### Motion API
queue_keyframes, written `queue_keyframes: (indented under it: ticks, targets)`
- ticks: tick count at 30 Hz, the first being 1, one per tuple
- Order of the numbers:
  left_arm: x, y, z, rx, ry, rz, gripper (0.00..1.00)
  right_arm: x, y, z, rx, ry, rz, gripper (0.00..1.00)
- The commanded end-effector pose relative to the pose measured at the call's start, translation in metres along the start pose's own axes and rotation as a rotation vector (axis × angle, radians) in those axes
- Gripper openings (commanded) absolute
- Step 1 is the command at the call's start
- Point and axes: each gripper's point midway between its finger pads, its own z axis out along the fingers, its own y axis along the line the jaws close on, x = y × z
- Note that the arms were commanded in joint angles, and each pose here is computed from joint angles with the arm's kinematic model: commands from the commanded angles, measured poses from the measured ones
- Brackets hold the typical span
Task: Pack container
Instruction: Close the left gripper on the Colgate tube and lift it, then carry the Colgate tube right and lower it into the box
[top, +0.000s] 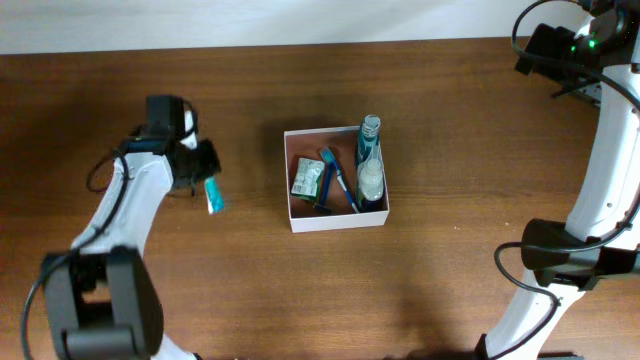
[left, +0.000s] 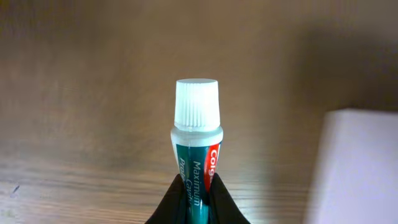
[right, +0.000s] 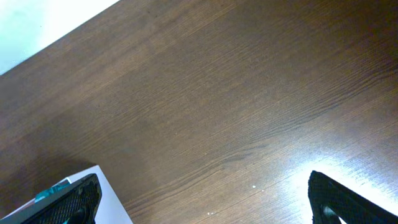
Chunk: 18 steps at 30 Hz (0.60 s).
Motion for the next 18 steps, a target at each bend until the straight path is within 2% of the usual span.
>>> queue_keyframes:
  ticks: [1,5,11,18]
  targets:
    - [-0.03,-0.048,-0.054,0.123,-0.144,-0.018,0.02,0.0,-0.003,-0.007,0.006,-0.013,0.007,0.98]
    - [-0.034,-0.087,-0.079,0.197,-0.209,0.016,0.02,0.0,-0.003,-0.007,0.006,-0.013,0.007,0.98]
    - [-0.013,-0.135,-0.081,0.272,-0.181,0.004,0.01,0.0,-0.003,-0.007,0.006,-0.013,0.007,0.98]
    - [0.01,-0.176,-0.082,0.303,-0.177,0.095,0.01,0.0,-0.003,-0.007,0.006,-0.013,0.007,0.98]
